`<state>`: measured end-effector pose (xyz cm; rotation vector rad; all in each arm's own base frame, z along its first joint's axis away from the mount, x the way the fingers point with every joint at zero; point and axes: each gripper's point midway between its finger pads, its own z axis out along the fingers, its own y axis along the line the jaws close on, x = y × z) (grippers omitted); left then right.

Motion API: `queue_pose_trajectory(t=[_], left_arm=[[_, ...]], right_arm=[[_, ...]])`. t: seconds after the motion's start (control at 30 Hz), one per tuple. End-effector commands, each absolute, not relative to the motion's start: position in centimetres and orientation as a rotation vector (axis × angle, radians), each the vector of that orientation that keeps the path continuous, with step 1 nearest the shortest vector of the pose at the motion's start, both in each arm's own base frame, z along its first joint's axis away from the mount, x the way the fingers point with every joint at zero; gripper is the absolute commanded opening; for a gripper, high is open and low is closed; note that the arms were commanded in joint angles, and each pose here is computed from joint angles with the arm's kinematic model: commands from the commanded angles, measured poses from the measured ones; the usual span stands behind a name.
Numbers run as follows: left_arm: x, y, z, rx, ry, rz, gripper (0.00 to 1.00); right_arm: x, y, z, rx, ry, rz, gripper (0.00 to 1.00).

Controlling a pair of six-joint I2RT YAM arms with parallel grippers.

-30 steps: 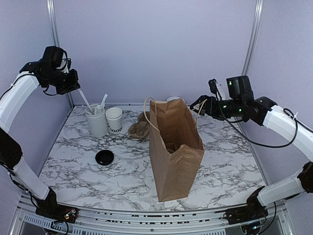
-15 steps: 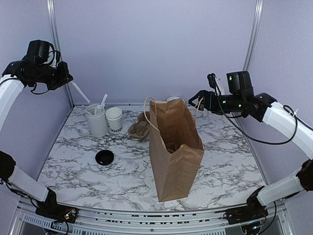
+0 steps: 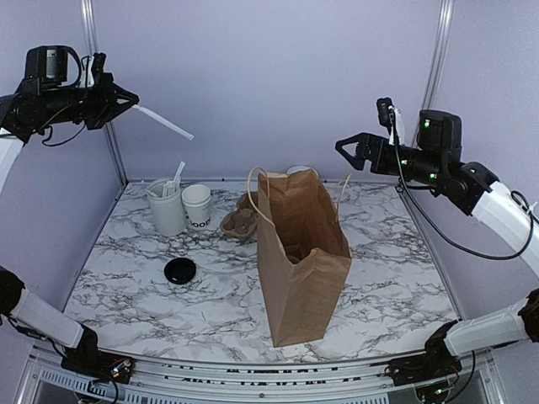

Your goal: Pack the takeout coffee

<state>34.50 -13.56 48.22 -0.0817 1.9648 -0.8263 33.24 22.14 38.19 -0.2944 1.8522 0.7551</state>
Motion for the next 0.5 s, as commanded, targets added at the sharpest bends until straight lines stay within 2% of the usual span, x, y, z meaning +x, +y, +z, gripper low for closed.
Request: queue_pose_trajectory(t=[0.0, 0.13, 0.47], left_arm=[[32.5, -17.9, 52.3, 0.08, 1.855, -1.048, 0.0], [31.0, -20.7, 55.1, 0.186, 1.792, -1.14, 0.0], [29.0, -26.2, 56.3, 0.326, 1.776, -1.306, 0.0]], right_arm=[[33.2, 21.2, 41.0, -0.299, 1.729, 0.718, 0.96], [33.1, 20.3, 41.3, -0.278, 1.715, 0.67, 0.96], [33.4, 18.9, 41.4, -0.222, 1.719, 0.602, 0.97]])
